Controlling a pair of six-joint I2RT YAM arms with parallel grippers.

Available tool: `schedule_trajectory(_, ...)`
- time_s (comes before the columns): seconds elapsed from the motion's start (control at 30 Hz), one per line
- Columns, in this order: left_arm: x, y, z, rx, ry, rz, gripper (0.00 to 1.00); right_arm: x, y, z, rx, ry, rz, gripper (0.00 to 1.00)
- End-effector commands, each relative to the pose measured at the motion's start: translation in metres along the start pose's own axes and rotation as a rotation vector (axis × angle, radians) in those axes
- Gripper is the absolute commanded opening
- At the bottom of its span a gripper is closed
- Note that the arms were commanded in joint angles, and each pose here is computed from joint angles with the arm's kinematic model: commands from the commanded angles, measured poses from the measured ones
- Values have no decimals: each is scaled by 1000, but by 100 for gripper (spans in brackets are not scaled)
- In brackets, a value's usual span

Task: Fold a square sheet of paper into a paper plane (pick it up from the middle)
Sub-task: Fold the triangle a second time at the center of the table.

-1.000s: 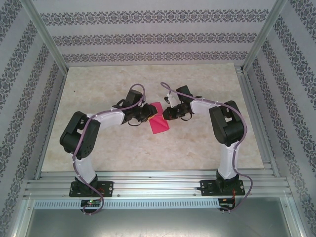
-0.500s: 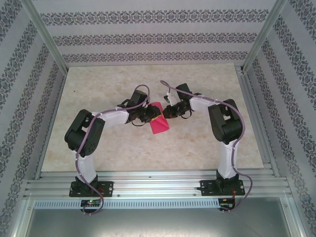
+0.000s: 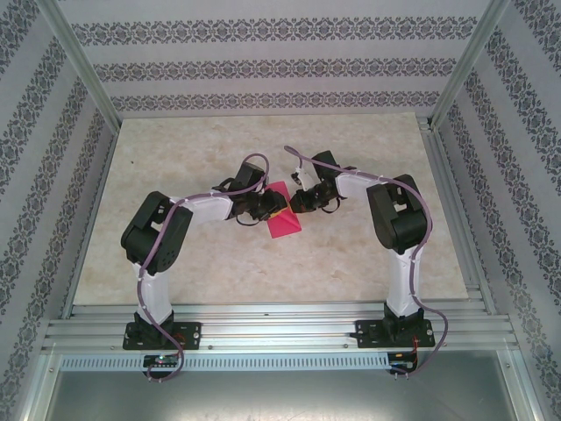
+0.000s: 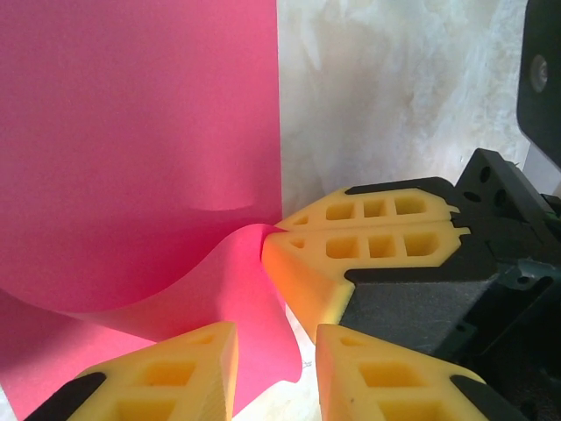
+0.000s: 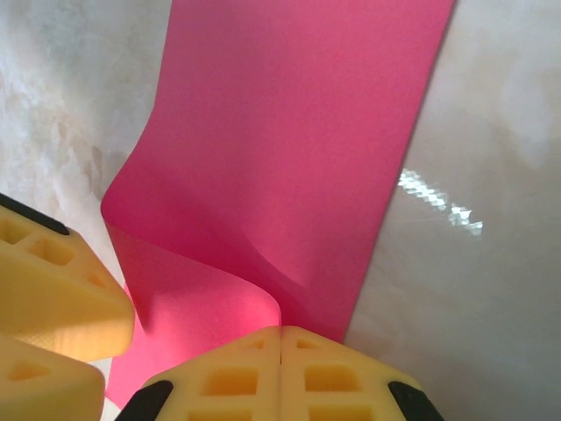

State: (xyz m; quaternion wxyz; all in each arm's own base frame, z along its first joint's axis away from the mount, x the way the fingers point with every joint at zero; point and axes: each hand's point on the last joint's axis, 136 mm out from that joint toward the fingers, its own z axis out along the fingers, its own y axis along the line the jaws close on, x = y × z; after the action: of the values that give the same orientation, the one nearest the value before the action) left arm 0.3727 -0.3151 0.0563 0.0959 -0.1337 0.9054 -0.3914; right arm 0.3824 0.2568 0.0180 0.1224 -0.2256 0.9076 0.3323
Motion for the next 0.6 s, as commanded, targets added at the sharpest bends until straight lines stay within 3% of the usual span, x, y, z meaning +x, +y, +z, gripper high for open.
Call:
schedule_trajectory(0.0, -1, -8, 5, 2, -5, 25, 32, -4, -6, -2, 21, -44, -1, 3)
schedule_trajectory(0.57, -1, -6, 11, 1, 8, 25, 33, -8, -3, -13, 31, -132, 3, 4)
